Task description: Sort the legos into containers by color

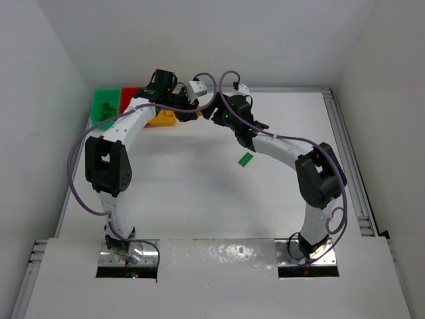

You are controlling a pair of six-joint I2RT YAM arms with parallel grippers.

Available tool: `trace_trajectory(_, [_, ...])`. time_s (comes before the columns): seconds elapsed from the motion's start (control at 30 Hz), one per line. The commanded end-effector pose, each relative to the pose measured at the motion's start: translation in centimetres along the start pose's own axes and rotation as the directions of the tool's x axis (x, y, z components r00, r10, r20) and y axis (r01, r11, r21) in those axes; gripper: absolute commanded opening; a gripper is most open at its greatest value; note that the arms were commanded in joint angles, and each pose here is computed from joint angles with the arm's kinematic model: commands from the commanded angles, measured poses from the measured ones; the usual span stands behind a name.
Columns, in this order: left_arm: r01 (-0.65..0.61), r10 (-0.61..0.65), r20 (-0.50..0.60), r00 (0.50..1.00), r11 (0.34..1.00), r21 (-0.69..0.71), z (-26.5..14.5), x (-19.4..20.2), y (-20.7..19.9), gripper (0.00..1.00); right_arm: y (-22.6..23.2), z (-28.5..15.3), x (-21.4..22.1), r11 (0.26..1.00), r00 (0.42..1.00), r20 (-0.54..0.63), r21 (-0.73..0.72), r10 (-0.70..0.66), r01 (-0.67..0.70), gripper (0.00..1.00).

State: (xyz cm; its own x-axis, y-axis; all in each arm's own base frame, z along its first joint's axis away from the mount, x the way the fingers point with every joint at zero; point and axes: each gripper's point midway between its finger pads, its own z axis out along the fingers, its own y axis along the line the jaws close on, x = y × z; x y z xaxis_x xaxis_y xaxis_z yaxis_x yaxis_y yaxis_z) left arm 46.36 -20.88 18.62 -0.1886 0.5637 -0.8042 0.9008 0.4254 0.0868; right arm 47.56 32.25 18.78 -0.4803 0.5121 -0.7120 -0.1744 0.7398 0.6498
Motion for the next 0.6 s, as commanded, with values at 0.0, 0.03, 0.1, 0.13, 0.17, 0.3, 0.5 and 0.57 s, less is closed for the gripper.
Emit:
trace_trajectory(0.0, [0.040,-0.047,-0.079,0.996,0.995,-0.090,-0.8,1.8,2.1,0.00,-1.4,-2.1,-5.3,0.997,0.994,0.110,0.078,-0.027,0.018,0.64])
trace_trajectory(0.03, [0.053,-0.063,-0.097,0.993,0.993,-0.104,-1.0,2.5,2.4,0.00,-2.6,-2.3,-6.1,0.993,0.992,0.119,0.114,-0.037,0.023,0.65])
trace_trajectory(0.1, [0.072,-0.091,-0.133,0.987,0.987,-0.142,-1.3,3.6,3.2,0.00,-4.8,-3.3,-7.2,0.983,0.989,0.140,0.182,-0.056,0.030,0.66])
trace_trajectory(0.13, [0.082,-0.106,-0.141,0.984,0.982,-0.169,-1.4,3.8,3.6,0.00,-5.3,-3.7,-7.5,0.979,0.987,0.147,0.201,-0.071,0.041,0.65])
trace_trajectory(0.17, [0.113,-0.154,-0.150,0.977,0.961,-0.253,-1.8,4.2,5.1,0.00,-6.3,-4.2,-7.2,0.970,0.986,0.137,0.237,-0.095,0.061,0.66])
trace_trajectory(0.3, [0.268,-0.349,-0.058,0.935,0.806,-0.528,-4.8,5.4,12.5,0.00,-7.8,-5.7,-7.7,0.937,0.970,0.123,0.309,-0.212,0.165,0.66])
trace_trajectory(0.5, [0.487,-0.503,0.182,0.845,0.581,-0.652,-6.6,5.7,20.4,0.00,-8.6,-7.0,-6.3,0.932,0.970,0.082,0.308,-0.228,0.193,0.65])
trace_trajectory(0.57, [0.476,-0.483,0.188,0.855,0.587,-0.655,-5.8,6.0,21.2,0.02,-9.2,-7.5,-6.1,0.923,0.967,0.072,0.323,-0.243,0.208,0.66])
